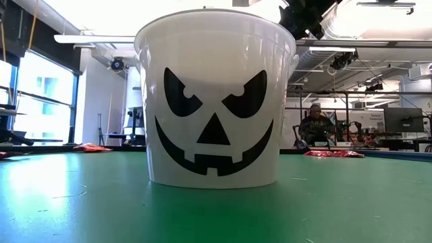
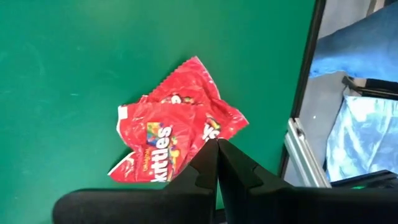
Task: Sort candy by brand, put in halloween buckets
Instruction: Put the red chocolate into the black bucket
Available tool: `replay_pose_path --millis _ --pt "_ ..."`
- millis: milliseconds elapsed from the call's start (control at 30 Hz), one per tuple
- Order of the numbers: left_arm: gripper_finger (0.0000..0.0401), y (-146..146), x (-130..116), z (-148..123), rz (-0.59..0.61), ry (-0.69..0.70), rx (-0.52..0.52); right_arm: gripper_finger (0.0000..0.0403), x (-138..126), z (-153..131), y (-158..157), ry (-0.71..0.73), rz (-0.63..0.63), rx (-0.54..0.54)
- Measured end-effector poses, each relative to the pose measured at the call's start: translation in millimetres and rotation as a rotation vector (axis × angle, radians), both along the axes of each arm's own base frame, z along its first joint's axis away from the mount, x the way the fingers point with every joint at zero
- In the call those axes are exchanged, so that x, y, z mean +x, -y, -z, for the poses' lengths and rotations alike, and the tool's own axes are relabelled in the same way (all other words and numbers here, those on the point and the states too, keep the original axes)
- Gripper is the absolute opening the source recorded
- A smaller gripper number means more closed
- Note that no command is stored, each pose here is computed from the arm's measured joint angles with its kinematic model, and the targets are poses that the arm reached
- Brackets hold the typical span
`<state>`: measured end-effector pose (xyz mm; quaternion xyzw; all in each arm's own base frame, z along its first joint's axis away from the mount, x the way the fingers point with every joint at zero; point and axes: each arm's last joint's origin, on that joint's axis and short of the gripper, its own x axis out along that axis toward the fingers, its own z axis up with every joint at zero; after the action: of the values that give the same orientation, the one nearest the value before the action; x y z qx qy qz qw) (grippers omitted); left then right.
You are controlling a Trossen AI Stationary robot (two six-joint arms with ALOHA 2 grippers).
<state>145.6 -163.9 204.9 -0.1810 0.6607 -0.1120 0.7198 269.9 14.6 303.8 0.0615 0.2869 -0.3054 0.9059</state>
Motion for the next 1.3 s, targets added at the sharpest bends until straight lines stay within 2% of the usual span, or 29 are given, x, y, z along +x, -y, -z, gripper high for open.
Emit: replay_pose_path --millis 167,333,533,700,1100,1200,1300 --pt "0.0008 -2.7 0.2 1.0 -0.023 0.034 0.06 0.0 0.0 0.0 0.0 0.0 0.0 0.0" --pt "0.0051 -5.5 -0.3 4.8 -0.012 0.056 0.101 0.0 0.0 0.0 0.0 0.004 0.004 0.005" --pt "0.0114 -10.5 -8.3 22.7 -0.034 -0.054 0.081 0.0 0.0 0.0 0.0 0.004 0.004 0.005" --pt "0.014 -13.8 -12.3 38.5 -0.075 -0.084 0.055 0.0 0.0 0.0 0.0 0.004 0.005 0.005" --pt "0.0136 -18.8 -17.8 53.0 -0.123 -0.113 0.059 0.0 0.0 0.0 0.5 0.004 0.007 0.005" --pt "0.0118 -17.6 -16.7 52.5 -0.12 -0.102 0.044 0.0 0.0 0.0 0.5 0.006 0.009 0.007" --pt "0.0081 -17.5 -16.7 52.5 -0.105 -0.096 0.045 0.0 0.0 0.0 0.5 0.006 0.009 0.007"
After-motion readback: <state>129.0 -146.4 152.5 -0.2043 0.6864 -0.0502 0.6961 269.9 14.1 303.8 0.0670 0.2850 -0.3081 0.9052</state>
